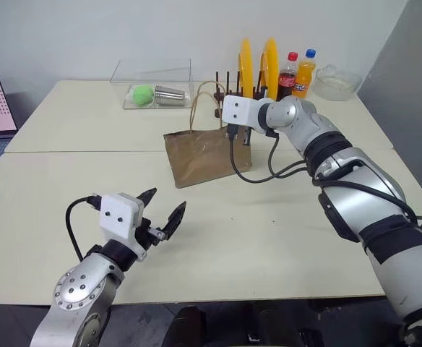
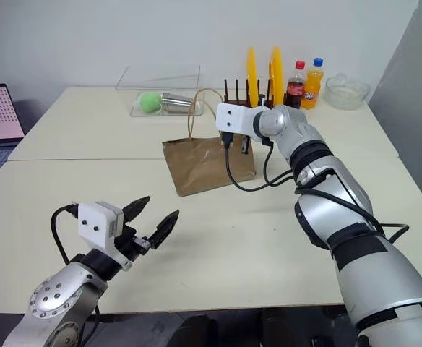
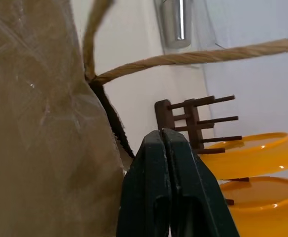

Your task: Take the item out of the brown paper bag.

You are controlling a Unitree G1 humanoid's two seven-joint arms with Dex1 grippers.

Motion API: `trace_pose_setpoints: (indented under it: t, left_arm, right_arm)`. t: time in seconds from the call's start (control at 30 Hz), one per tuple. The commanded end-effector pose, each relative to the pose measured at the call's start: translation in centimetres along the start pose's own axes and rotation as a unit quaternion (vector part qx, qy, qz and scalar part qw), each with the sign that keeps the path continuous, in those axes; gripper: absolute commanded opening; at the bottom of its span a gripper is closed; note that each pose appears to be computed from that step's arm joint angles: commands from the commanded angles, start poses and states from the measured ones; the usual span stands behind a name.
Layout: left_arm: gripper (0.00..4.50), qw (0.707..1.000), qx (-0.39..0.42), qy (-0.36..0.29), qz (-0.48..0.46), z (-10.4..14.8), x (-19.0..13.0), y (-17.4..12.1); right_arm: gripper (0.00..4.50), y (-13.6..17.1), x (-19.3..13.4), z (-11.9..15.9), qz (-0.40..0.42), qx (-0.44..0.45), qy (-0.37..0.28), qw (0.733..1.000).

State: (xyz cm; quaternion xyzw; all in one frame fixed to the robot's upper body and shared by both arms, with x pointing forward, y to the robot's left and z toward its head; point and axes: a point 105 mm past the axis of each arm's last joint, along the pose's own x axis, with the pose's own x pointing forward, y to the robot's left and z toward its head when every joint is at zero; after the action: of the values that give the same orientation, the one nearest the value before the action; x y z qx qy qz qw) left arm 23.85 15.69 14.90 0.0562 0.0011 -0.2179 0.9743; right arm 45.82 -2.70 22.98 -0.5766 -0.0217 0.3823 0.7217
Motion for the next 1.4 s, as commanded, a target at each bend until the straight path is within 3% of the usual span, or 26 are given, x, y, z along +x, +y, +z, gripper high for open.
trace_pose_setpoints:
  t: [0.03,0.27,0.57,0.73,0.83,0.9,1.0,1.07,1.37,1.4]
  left_arm:
    - [3.89,0.998,0.024,-0.028,-0.044,1.5,-0.5,-1.8]
    - [3.89,0.992,0.043,-0.001,-0.123,0.5,-1.1,-3.5]
    - [3.89,0.955,0.069,0.104,-0.269,-2.5,-4.3,-3.8]
    - [3.89,0.943,0.102,0.099,-0.303,-0.7,-3.6,-1.8]
    - [3.89,0.928,0.144,0.063,-0.339,1.9,-2.2,-1.6]
    - [4.16,0.913,0.195,0.049,-0.354,2.9,-1.0,-1.4]
    - [4.5,0.879,0.254,0.023,-0.403,3.8,0.6,-2.3]
    - [4.5,0.849,0.293,0.012,-0.439,3.7,1.5,-3.0]
    - [4.5,0.75,0.409,-0.007,-0.52,1.3,4.3,-5.2]
    - [4.5,0.741,0.418,-0.011,-0.526,1.0,4.7,-5.5]
  right_arm:
    - [0.05,0.5,-1.0,0.9,0.064,-0.04,-0.034,0.997]
    - [0.05,2.7,-3.1,0.8,0.17,-0.051,-0.104,0.979]
    - [0.05,6.3,-6.4,0.9,0.251,-0.058,-0.188,0.948]
    - [0.05,5.1,-8.5,2.0,0.193,-0.047,-0.214,0.956]
    - [0.05,5.4,-12.1,2.7,0.182,0.024,-0.256,0.949]
    - [0.0,7.0,-13.6,2.8,0.177,0.074,-0.265,0.945]
    - [0.38,10.7,-15.0,2.7,0.175,0.166,-0.257,0.936]
    - [0.88,12.7,-15.7,2.5,0.163,0.216,-0.238,0.933]
    - [4.21,17.4,-17.9,2.0,0.136,0.313,-0.159,0.927]
    - [4.21,17.8,-18.0,2.1,0.133,0.322,-0.154,0.925]
